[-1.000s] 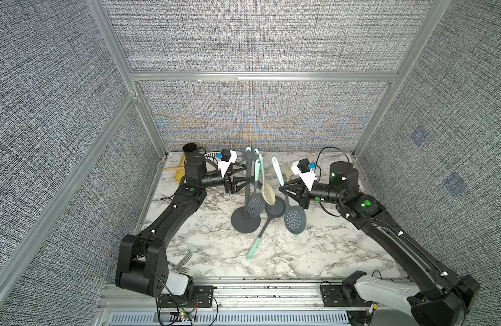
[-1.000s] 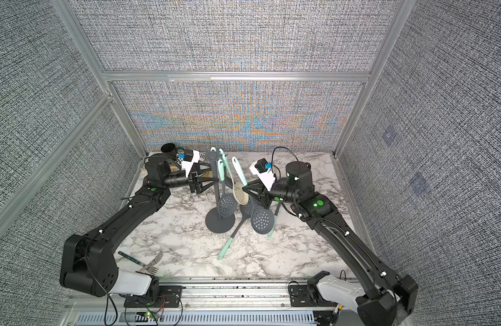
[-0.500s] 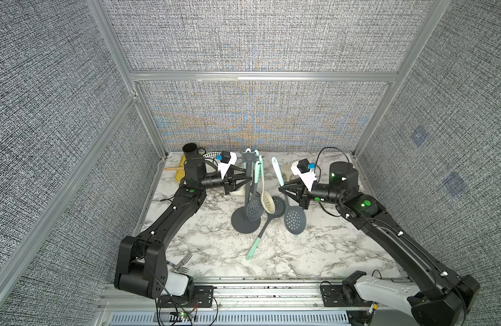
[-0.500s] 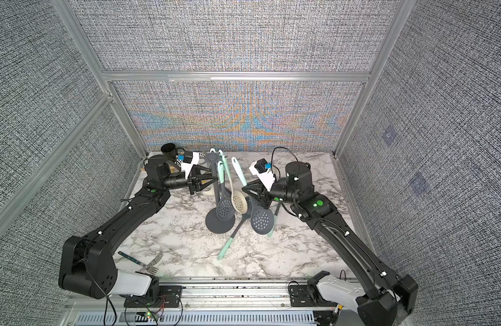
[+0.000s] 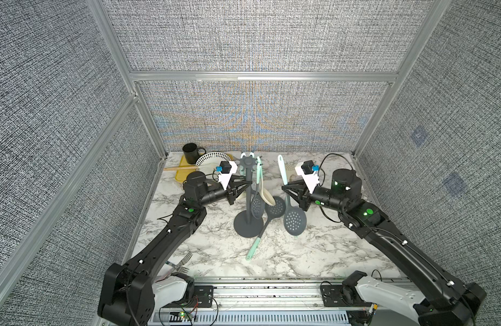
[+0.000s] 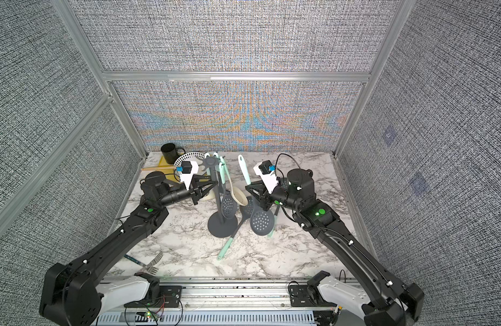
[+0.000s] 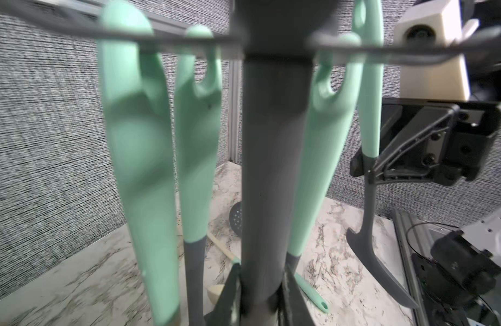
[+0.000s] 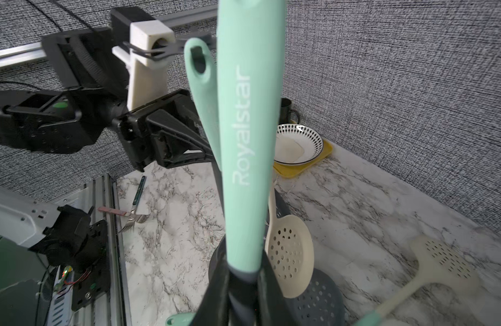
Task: Hang the skimmer on the kitchen utensil rack
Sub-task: Adjust the rack at the center of the board.
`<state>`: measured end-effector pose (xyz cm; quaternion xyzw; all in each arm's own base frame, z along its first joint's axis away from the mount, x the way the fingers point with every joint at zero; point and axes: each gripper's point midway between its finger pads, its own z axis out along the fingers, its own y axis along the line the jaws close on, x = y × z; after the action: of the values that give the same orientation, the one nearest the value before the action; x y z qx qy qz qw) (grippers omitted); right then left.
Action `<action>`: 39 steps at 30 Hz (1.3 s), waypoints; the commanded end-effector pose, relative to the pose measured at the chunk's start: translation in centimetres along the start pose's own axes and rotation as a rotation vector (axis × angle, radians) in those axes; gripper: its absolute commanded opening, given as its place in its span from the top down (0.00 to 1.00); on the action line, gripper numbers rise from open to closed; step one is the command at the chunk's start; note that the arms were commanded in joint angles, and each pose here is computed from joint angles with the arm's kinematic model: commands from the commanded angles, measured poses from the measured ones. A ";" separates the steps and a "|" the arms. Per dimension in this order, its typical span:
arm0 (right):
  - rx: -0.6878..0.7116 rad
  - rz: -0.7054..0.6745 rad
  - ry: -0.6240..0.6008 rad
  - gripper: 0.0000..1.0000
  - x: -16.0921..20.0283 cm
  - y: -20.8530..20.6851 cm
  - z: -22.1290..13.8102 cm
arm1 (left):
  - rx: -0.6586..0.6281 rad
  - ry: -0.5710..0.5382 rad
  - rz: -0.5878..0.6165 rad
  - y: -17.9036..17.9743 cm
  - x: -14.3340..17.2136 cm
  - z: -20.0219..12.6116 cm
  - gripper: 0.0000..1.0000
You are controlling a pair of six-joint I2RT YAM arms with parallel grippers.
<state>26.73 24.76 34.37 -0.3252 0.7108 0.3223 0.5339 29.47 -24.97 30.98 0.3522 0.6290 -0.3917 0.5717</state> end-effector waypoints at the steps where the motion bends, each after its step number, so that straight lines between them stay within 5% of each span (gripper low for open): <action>1: 0.124 0.030 -0.071 1.00 -1.3 -1.9 -0.4 | -0.293 0.033 -0.017 3.5 1.8 -1.0 0.98; 14: 0.219 0.082 -0.092 1.00 -1.0 -0.6 -0.1 | -0.708 0.032 0.064 3.1 1.2 -2.5 0.98; 19: 0.224 0.116 -0.107 1.00 0.0 0.3 -0.1 | -0.756 0.033 0.083 2.1 1.4 -1.7 0.97; 20: 0.222 0.115 -0.104 1.00 0.2 0.3 -0.1 | -0.752 0.033 0.078 1.9 1.5 -1.6 0.93; 25: 0.222 0.101 -0.105 1.00 -0.5 0.4 -0.4 | -0.700 0.023 0.069 1.2 1.1 -0.7 0.33; 28: 0.215 0.090 -0.102 1.00 -0.8 0.4 -0.5 | -0.671 0.015 0.068 0.8 0.7 -0.5 0.12; 39: 0.029 0.007 -0.045 1.00 -0.5 1.7 -1.4 | -0.522 0.005 0.002 -2.2 0.8 -2.7 0.04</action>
<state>26.39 23.50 34.82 -0.2514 0.7286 0.2887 0.5680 27.32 -23.29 31.07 0.1755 0.7067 -0.1912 0.6582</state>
